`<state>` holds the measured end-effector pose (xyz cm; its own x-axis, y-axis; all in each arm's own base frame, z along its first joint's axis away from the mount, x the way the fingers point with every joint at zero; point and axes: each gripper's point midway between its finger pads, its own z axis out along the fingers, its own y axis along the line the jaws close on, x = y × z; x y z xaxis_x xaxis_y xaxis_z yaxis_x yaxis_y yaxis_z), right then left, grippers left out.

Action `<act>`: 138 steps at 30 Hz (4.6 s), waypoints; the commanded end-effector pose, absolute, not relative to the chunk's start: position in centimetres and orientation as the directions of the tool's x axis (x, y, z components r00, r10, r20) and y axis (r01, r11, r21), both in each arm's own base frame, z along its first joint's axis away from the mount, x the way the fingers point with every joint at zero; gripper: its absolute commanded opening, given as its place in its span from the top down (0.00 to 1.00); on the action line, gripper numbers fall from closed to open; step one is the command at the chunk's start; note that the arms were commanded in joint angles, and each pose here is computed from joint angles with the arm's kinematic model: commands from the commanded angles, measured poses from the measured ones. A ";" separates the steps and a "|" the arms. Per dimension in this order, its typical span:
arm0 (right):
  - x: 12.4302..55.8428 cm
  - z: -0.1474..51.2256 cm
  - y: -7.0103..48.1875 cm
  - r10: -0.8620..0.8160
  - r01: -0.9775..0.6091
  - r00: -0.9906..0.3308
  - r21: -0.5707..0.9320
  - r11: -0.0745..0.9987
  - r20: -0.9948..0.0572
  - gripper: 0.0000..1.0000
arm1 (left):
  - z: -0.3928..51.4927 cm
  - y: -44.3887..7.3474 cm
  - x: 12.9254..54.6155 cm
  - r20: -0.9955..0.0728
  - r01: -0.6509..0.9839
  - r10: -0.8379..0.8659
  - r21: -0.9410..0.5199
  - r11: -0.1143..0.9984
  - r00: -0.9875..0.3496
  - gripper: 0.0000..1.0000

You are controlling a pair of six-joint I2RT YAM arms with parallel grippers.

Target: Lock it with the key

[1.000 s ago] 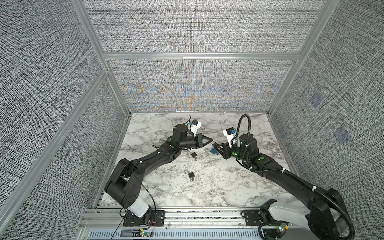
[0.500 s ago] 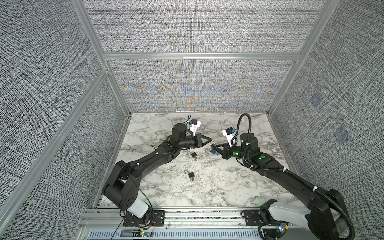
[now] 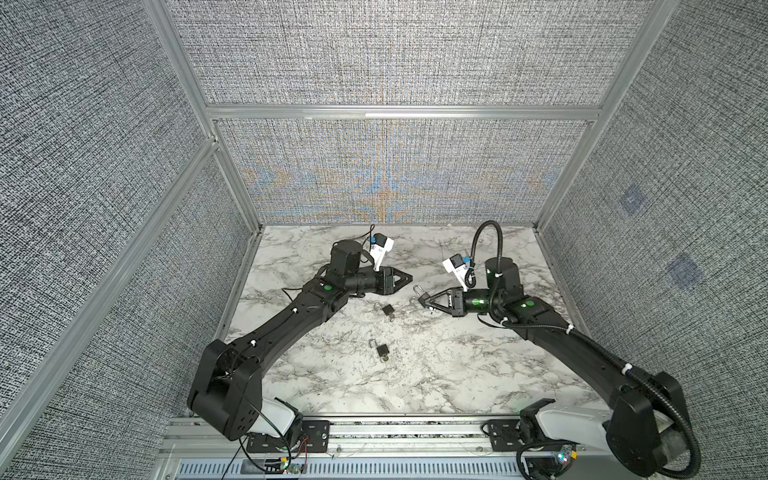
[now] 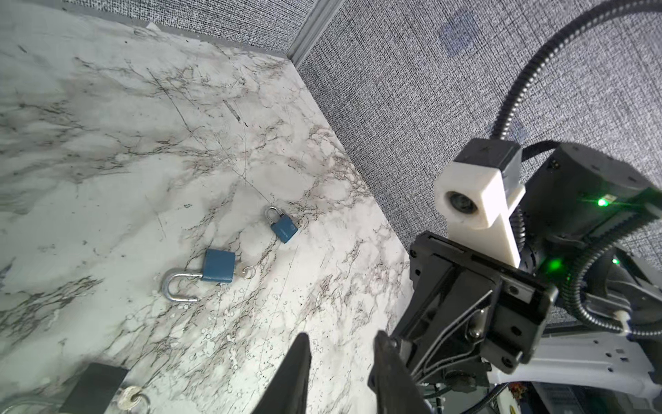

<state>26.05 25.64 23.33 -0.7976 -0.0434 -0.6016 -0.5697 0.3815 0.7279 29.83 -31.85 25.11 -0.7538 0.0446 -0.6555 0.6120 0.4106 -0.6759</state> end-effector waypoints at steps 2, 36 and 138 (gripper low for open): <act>25.1 24.6 26.1 -0.051 -0.566 -0.813 0.766 0.306 -0.580 1.00 | 24.3 -32.2 28.4 -0.664 0.656 0.134 -0.648 0.386 -0.735 0.67; 26.0 24.3 25.9 -0.034 -0.542 -0.824 0.770 0.337 -0.565 1.00 | 24.6 -32.6 27.0 -0.683 0.669 0.142 -0.613 0.421 -0.716 0.67; 26.4 25.7 26.7 0.004 -0.545 -0.830 0.813 0.206 -0.558 1.00 | 23.7 -32.6 23.4 -0.642 0.652 0.119 -0.733 0.192 -0.757 1.00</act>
